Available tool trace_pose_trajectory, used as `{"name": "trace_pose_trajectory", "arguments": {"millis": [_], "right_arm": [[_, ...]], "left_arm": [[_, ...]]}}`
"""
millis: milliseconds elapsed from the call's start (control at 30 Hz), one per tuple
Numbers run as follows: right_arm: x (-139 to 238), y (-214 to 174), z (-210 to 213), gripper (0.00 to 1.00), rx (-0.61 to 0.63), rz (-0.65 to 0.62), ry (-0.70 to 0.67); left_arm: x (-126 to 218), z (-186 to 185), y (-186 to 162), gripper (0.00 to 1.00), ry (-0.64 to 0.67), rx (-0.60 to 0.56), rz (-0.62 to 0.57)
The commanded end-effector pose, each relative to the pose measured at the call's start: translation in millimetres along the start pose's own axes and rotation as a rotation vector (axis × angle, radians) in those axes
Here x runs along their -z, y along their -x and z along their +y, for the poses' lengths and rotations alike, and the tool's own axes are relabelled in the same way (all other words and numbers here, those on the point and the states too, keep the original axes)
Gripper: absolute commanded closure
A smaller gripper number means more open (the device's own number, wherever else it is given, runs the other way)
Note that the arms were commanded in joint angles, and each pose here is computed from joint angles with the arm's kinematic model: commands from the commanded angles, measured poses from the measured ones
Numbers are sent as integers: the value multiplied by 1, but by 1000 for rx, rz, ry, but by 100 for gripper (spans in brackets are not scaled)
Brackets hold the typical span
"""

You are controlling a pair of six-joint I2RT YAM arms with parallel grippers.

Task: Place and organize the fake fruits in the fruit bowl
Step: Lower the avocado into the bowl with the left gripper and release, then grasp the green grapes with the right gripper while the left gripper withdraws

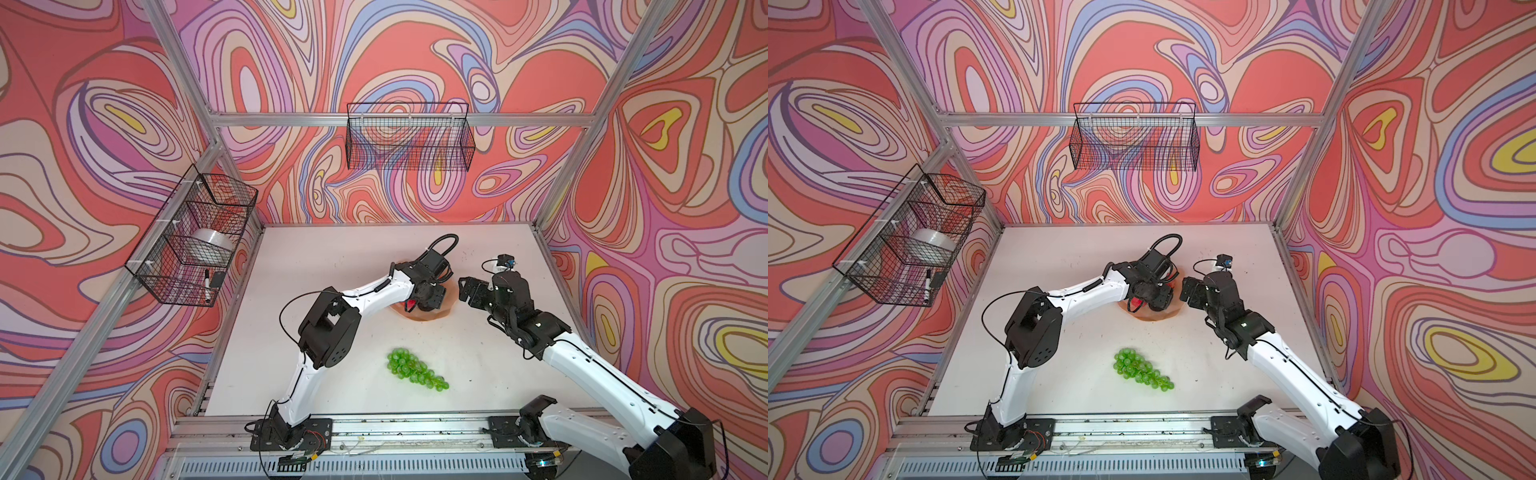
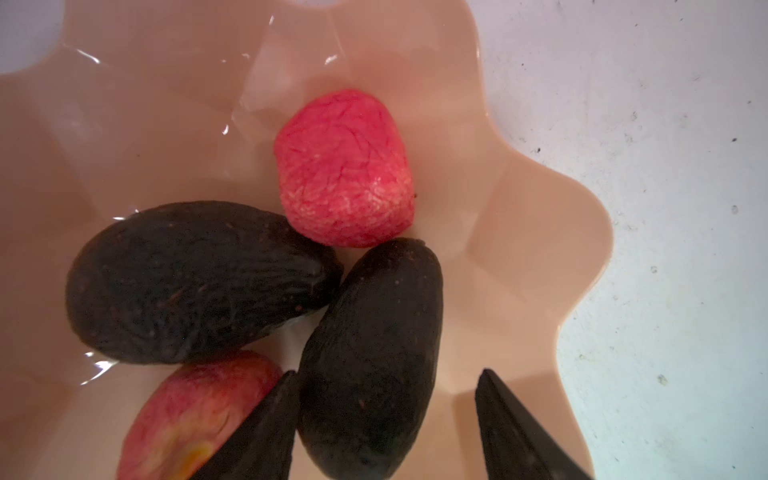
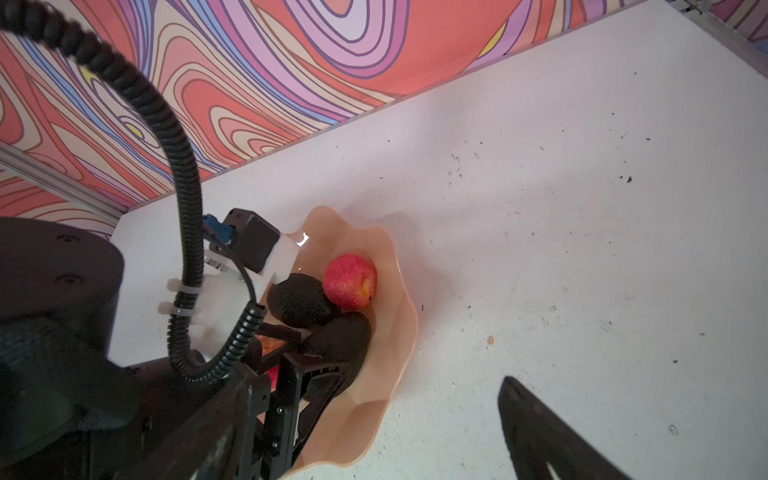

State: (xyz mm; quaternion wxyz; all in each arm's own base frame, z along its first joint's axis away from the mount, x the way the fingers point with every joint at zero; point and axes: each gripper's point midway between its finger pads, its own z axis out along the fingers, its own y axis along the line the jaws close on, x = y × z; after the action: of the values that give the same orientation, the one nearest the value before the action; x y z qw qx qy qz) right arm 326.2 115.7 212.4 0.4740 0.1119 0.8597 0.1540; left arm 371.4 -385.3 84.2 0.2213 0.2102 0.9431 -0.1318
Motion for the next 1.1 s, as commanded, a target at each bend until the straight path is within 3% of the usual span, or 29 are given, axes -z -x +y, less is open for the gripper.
{"name": "trace_pose_trajectory", "arguments": {"millis": [0,167,367,633,867,1067], "right_arm": [[3,5,-5,3,14,-7,-28],[1,-3,-1,5,70,41,-13],[-9,-47,36,11,172,239,141],[10,-136,99,11,374,394,339],[28,-202,123,9,495,510,441],[29,-236,129,9,559,545,447]], "left_arm": [[36,-1,17,32,6,15,-76],[95,13,43,31,2,75,-245],[189,63,51,23,90,182,-541],[270,159,-16,5,230,381,-883],[279,203,-72,0,339,479,-851],[273,208,-87,0,351,501,-815]]}}
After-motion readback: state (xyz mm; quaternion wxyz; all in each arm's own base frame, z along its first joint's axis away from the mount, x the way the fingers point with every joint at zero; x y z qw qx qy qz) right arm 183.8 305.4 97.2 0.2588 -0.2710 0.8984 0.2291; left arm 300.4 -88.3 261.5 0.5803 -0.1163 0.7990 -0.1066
